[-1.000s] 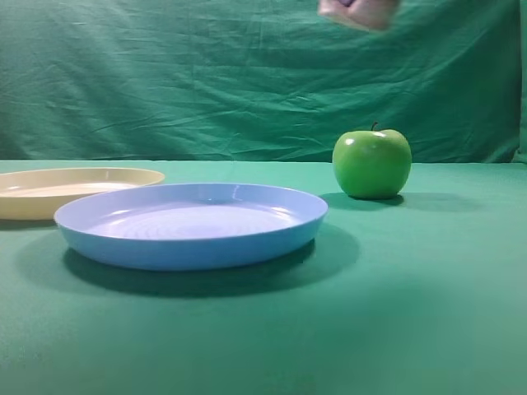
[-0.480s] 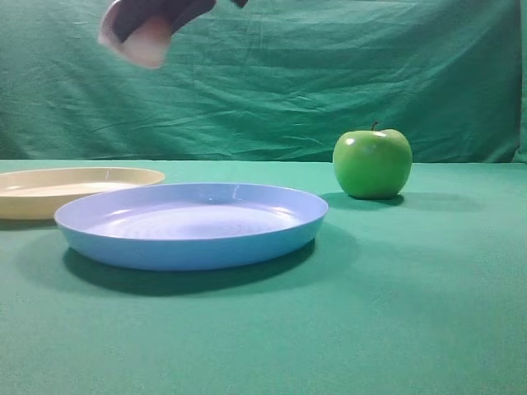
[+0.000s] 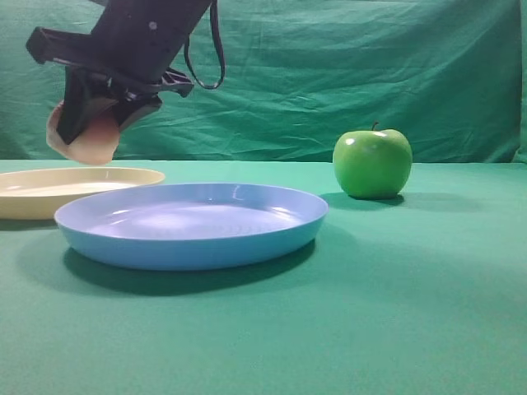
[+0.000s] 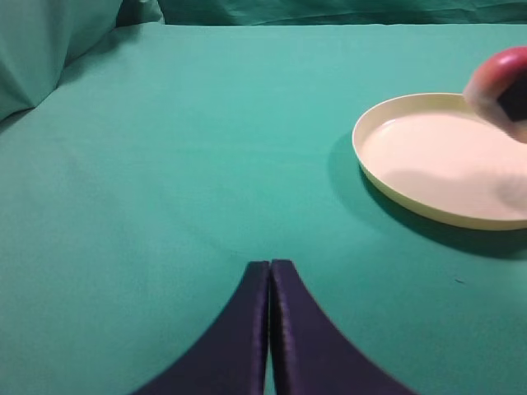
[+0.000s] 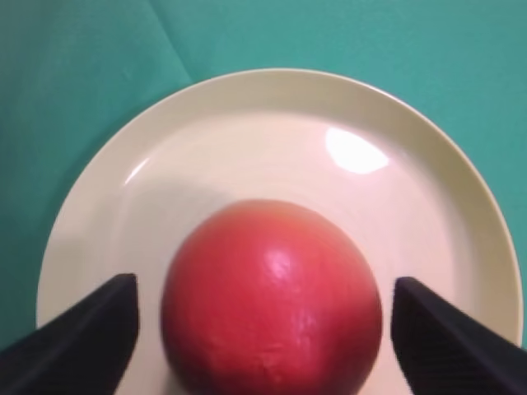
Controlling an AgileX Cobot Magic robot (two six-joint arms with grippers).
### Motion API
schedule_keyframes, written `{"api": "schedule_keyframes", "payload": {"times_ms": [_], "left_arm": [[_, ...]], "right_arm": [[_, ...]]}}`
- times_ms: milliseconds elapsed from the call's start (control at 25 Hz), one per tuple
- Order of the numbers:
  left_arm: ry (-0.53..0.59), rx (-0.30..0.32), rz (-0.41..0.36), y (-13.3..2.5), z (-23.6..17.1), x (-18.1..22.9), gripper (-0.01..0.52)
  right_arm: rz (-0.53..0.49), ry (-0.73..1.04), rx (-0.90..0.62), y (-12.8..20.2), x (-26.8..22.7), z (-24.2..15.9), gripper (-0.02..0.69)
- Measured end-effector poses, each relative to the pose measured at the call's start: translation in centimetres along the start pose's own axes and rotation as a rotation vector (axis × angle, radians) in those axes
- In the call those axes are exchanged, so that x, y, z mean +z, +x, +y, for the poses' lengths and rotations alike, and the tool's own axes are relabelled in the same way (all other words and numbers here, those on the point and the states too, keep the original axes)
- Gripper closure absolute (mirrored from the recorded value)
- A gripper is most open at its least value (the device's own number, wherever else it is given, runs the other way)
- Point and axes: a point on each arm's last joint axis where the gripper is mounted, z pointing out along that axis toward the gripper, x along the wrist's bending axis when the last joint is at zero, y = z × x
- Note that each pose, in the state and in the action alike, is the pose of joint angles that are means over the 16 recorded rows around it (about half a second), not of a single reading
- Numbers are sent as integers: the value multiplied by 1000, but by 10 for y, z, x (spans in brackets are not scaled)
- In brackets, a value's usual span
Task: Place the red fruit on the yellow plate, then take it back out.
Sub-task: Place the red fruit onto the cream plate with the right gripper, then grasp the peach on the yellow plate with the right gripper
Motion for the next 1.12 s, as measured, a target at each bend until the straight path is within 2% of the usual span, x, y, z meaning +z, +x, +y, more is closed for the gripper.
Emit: {"api": "schedule_keyframes", "payload": {"times_ms": [120,200,320,520,760,880,1120], "left_arm": [[0,0,0,0,0,0,514],[0,0,0,0,0,0,514],[0,0,0,0,0,0,514],[0,0,0,0,0,0,514],[0,0,0,0,0,0,514],[0,0,0,0,0,0,514],[0,0,0,0,0,0,514]], "right_arm": [[5,1,8,-2,-12,4,46],[9,2,19,-4,-25,8,66],[15,5,43,-7,-51,16,162],[16,17,97,-9,-109,28,364],[-36,42,151,-3,-187,37,598],[-79,43,167,5,-225,40,652],[-173,10,183,33,-301,36,665]]}}
